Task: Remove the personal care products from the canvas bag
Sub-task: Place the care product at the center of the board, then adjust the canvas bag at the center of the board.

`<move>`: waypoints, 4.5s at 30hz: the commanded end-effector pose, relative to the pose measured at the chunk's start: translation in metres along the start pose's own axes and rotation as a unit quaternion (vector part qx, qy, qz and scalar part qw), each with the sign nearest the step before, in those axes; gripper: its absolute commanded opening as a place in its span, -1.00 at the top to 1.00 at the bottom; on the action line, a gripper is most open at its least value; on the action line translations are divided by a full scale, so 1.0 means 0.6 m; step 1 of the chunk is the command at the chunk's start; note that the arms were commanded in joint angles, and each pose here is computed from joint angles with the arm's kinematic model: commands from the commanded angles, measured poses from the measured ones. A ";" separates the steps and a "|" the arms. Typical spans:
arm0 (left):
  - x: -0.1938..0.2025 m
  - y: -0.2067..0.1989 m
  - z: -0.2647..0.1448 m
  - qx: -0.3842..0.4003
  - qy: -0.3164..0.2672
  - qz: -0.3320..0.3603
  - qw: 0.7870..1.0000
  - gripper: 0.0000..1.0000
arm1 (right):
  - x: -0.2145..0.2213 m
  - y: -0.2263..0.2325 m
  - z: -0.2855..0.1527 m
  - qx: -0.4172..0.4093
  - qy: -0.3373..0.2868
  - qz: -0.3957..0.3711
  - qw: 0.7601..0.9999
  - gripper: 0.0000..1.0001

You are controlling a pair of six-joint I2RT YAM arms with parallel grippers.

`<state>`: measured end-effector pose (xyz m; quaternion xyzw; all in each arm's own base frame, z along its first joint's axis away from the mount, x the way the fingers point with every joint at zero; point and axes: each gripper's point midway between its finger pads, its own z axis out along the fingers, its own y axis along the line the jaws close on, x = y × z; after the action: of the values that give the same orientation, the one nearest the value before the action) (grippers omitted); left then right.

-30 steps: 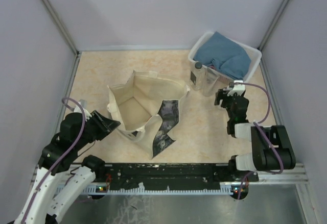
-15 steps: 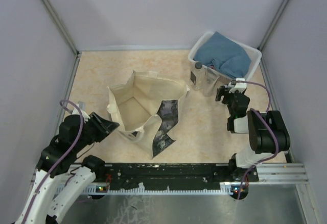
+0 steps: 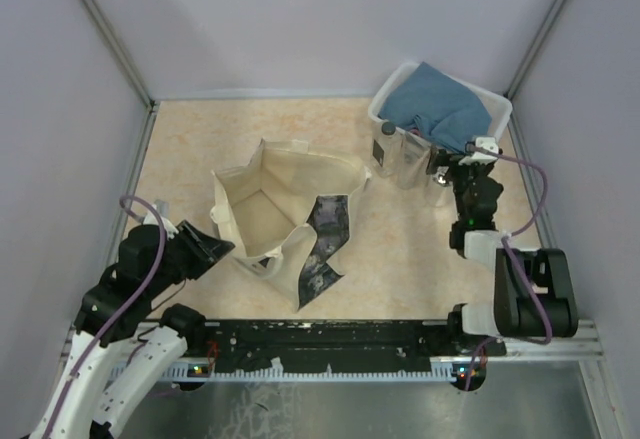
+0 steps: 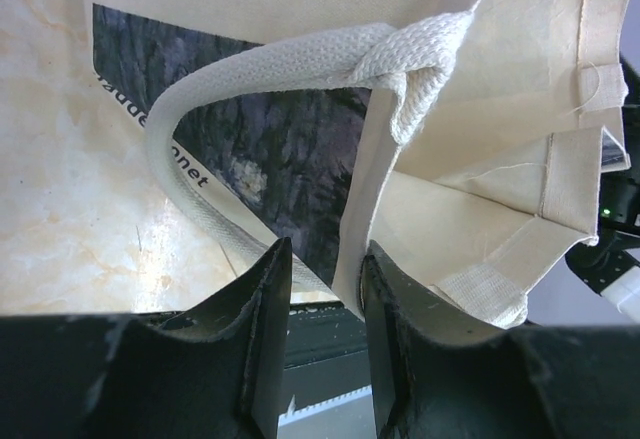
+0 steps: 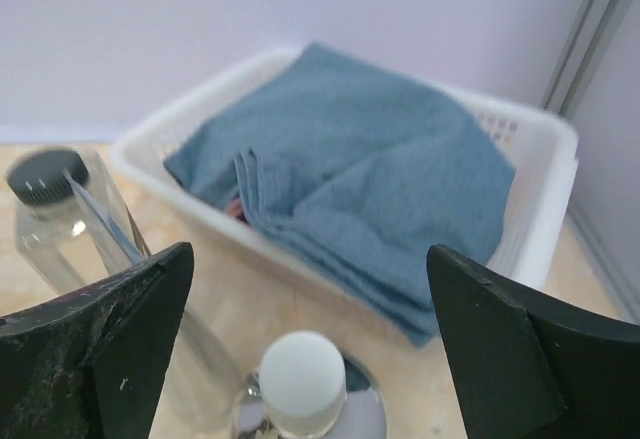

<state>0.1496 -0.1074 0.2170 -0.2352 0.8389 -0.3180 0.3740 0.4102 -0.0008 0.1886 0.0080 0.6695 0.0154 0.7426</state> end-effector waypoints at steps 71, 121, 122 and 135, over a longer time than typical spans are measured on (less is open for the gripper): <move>-0.037 -0.085 -0.003 0.045 0.006 0.020 0.999 0.12 | 0.102 0.601 -0.390 -0.454 0.472 -0.040 0.754 -0.28; 0.025 -0.017 -0.003 -0.001 0.069 0.024 0.997 1.00 | 0.054 0.551 0.061 -0.227 0.432 -0.054 0.871 -0.81; 0.028 -0.018 -0.005 0.003 0.072 0.018 0.997 1.00 | 0.041 0.582 0.079 -0.244 0.418 -0.046 0.874 -0.81; 0.025 -0.042 -0.003 0.042 0.063 -0.008 0.997 0.99 | -0.086 0.845 -0.027 -0.487 0.243 -0.098 0.833 -0.98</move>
<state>0.1342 -0.1318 0.2222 -0.2027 0.8508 -0.3672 0.3166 0.4459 0.4664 0.1747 -0.3194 0.8267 0.2448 0.3932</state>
